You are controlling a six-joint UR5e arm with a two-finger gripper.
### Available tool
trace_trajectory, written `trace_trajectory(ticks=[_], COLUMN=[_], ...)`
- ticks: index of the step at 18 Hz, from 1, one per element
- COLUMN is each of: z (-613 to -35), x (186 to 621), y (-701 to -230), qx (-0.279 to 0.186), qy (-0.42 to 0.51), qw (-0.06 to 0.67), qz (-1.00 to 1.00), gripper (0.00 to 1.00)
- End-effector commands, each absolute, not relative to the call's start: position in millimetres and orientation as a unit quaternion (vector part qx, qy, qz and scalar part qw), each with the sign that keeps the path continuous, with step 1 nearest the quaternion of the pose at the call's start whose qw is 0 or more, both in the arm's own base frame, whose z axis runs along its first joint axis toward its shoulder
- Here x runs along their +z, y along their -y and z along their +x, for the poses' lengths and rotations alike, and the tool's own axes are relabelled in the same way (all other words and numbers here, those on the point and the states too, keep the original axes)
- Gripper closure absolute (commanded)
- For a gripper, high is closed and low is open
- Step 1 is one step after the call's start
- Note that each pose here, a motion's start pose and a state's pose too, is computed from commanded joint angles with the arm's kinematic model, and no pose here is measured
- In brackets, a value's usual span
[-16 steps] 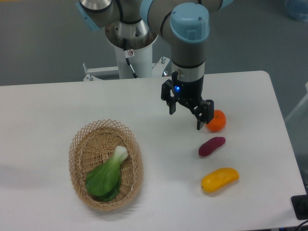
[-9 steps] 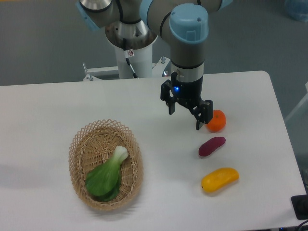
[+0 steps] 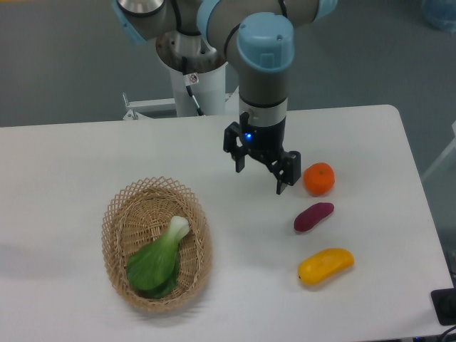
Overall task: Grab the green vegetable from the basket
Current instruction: 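Move the open gripper over the wicker basket above the bok choy, then lower the gripper into the basket and close it on the bok choy stem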
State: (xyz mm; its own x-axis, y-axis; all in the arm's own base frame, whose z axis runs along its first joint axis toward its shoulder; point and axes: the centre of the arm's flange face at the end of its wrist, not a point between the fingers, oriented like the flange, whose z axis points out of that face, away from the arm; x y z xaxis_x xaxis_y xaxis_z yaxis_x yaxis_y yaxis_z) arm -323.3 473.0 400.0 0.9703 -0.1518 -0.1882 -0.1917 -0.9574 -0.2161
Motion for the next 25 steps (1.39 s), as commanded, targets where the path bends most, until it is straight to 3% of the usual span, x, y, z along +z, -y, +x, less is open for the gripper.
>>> trace_trajectory(ticks=[8,15,25], z=[-268.1,-230.6,-208.8], x=[335.9,277.8,236.1], y=[-524.6,-546.7,-564.0], qx=[0.048,0.016,0.022], qy=[-0.003,-0.039,-0.061], qw=[0.119,0.078,0.039], qz=[-0.992,-0.996,-0.997], gripper=[0.00,0.00,0.00])
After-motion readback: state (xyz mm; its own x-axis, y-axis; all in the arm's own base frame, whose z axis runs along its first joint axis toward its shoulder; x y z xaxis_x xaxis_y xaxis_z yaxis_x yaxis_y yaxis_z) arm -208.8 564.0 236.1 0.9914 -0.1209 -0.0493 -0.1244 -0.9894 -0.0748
